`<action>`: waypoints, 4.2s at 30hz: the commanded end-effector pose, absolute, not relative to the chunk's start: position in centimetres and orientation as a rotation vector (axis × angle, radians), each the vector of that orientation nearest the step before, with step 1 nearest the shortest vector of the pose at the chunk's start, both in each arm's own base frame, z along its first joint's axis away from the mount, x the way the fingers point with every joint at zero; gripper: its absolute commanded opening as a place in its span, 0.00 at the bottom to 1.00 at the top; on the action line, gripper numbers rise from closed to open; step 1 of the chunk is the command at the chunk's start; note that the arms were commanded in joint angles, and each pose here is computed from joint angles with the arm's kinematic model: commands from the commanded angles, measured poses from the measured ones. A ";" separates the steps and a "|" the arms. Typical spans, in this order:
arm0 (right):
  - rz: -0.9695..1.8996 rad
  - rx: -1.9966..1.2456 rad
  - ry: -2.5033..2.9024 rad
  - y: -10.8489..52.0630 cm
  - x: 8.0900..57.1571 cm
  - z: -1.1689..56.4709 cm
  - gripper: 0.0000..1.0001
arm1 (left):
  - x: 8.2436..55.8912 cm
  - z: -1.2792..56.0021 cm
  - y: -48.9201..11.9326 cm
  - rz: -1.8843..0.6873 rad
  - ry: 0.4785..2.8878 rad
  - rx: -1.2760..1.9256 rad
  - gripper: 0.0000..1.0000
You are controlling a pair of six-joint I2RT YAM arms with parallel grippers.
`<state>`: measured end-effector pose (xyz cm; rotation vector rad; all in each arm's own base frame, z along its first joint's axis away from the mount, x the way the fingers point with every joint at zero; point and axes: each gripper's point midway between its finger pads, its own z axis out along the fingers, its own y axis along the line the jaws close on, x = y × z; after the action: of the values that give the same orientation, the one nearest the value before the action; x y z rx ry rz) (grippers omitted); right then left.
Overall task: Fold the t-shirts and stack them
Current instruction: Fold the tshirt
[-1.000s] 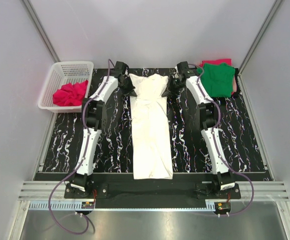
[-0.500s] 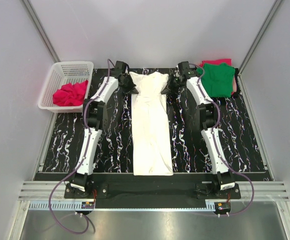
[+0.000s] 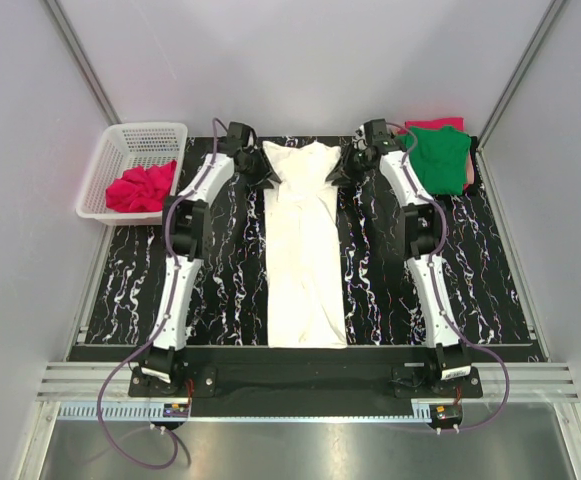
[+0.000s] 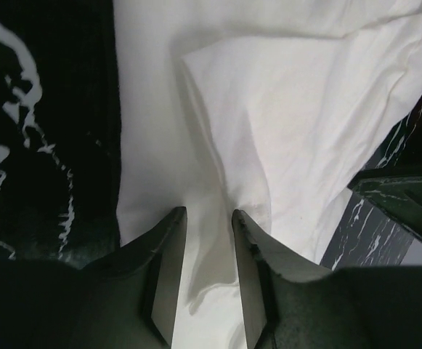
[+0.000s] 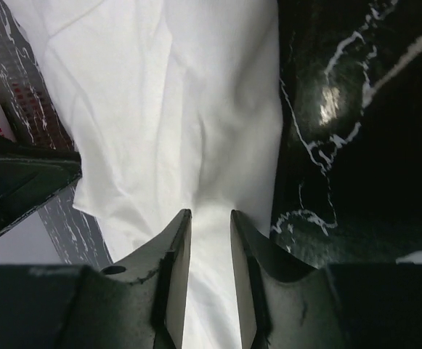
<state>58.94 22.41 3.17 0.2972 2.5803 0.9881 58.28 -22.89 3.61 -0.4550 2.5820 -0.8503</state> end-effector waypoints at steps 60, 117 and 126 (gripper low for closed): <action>1.112 0.570 2.943 19.6 10.6 4.9 0.54 | 11.2 6.6 -21.8 -1.220 3.002 -0.149 0.63; 0.986 0.569 3.108 19.8 9.8 -2.2 0.52 | 9.6 -1.2 -20.7 -1.132 3.072 -0.235 0.57; 0.990 0.571 3.114 20.0 9.9 -2.8 0.52 | 9.4 -2.2 -20.5 -1.130 3.058 -0.279 0.60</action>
<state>11.78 23.18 2.00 0.4582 2.9934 1.3465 9.24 -23.03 2.60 -0.2319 3.0203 -1.4637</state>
